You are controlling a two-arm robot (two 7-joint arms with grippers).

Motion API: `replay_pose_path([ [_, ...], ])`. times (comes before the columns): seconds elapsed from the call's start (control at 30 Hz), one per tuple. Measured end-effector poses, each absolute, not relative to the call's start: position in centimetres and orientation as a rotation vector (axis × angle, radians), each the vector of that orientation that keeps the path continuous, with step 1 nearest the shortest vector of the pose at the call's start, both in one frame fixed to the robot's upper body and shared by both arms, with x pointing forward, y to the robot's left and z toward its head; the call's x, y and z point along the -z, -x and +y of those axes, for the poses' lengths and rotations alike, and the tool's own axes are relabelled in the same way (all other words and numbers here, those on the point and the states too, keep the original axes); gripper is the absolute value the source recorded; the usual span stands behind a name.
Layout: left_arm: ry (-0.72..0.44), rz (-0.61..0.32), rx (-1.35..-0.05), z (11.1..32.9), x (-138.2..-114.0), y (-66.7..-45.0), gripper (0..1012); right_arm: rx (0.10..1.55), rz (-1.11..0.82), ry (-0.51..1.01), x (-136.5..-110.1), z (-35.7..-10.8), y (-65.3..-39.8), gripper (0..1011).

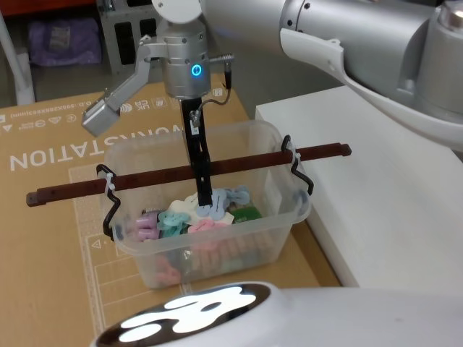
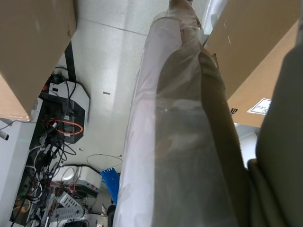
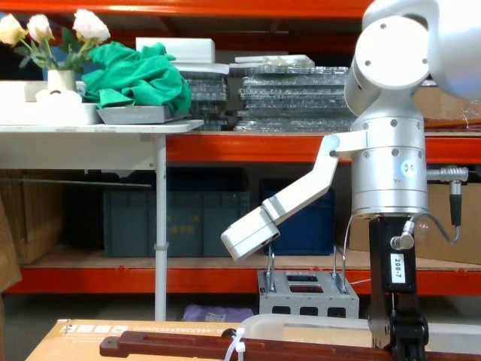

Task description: Use one hand to grasp the basket and place it at the designated location.

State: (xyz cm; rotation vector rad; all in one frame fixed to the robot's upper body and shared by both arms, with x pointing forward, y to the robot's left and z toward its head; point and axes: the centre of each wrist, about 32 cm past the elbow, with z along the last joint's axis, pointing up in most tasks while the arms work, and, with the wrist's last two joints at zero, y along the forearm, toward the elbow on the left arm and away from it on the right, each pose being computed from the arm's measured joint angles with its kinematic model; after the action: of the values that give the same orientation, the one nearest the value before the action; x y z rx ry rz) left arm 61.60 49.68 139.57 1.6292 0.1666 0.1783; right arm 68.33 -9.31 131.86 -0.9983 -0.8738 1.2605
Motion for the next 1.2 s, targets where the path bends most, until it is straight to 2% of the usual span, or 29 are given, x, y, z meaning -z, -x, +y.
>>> replay_pose_path([
  [0.13,-1.629,0.167,-0.178,49.69,-139.57,-61.60,0,-1.260,-0.874,0.998,-131.87,-9.30,-68.33,937],
  [1.2,-1.629,0.166,-0.178,49.67,-139.57,-61.60,0,-1.230,-0.883,1.003,-131.96,-9.75,-68.09,745],
])
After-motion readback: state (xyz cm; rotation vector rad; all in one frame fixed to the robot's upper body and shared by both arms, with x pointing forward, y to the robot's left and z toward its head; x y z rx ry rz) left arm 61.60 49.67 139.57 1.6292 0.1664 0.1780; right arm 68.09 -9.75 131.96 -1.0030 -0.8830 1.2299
